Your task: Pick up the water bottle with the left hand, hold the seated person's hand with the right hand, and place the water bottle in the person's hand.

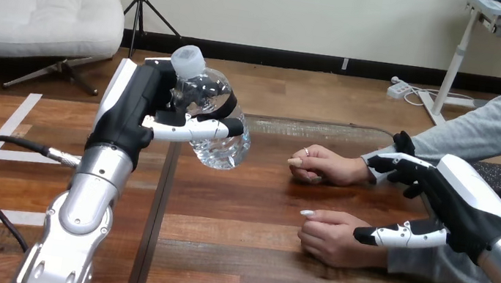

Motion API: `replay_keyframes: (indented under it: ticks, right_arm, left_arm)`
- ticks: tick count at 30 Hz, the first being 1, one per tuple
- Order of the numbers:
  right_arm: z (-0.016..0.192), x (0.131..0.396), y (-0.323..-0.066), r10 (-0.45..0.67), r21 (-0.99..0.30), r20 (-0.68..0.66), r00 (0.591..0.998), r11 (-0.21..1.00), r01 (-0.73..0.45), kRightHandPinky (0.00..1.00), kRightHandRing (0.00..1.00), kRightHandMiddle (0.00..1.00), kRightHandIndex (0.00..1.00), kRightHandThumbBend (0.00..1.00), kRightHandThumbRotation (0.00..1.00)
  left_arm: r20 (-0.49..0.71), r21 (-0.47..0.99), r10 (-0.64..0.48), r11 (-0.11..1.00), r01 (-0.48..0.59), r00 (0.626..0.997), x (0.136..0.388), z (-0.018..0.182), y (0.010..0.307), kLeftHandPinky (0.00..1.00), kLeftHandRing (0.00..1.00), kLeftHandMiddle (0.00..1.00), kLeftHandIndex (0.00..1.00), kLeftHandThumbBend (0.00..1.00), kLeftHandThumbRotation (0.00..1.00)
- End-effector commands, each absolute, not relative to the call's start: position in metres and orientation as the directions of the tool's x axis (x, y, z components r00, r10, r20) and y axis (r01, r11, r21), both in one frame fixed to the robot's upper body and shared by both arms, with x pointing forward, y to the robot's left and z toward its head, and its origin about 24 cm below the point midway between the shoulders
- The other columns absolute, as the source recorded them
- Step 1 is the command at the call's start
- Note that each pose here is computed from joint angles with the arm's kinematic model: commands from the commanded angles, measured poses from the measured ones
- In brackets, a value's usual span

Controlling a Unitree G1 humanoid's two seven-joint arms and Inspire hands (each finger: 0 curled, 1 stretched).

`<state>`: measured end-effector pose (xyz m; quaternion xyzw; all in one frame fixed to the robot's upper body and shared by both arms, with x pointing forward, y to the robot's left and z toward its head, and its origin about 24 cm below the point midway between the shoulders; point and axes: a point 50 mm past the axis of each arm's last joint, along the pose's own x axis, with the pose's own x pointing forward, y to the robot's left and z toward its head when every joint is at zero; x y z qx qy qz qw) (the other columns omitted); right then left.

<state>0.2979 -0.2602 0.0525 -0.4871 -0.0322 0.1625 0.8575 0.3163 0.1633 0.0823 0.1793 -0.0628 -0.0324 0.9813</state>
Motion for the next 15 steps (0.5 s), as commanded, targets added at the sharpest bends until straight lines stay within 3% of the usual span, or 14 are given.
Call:
replay_keyframes:
  ticks: [1,15]
  right_arm:
    - [0.0739,0.3126,-0.2592,0.325,-0.872,-0.022,0.945,0.456,-0.178,0.69,0.8,0.82,0.82,1.0,0.42]
    - [0.0711,0.3155,-0.2651,0.321,-0.879,-0.07,0.945,0.428,-0.211,0.71,0.82,0.83,0.82,1.0,0.45]
  left_arm:
    - [0.233,0.349,-0.1,0.937,0.012,0.967,0.322,0.1142,0.1615,0.26,0.33,0.38,0.4,0.69,0.0]
    - [0.251,0.342,-0.108,0.939,0.016,0.962,0.3211,0.1175,0.1616,0.28,0.34,0.39,0.39,0.68,0.0]
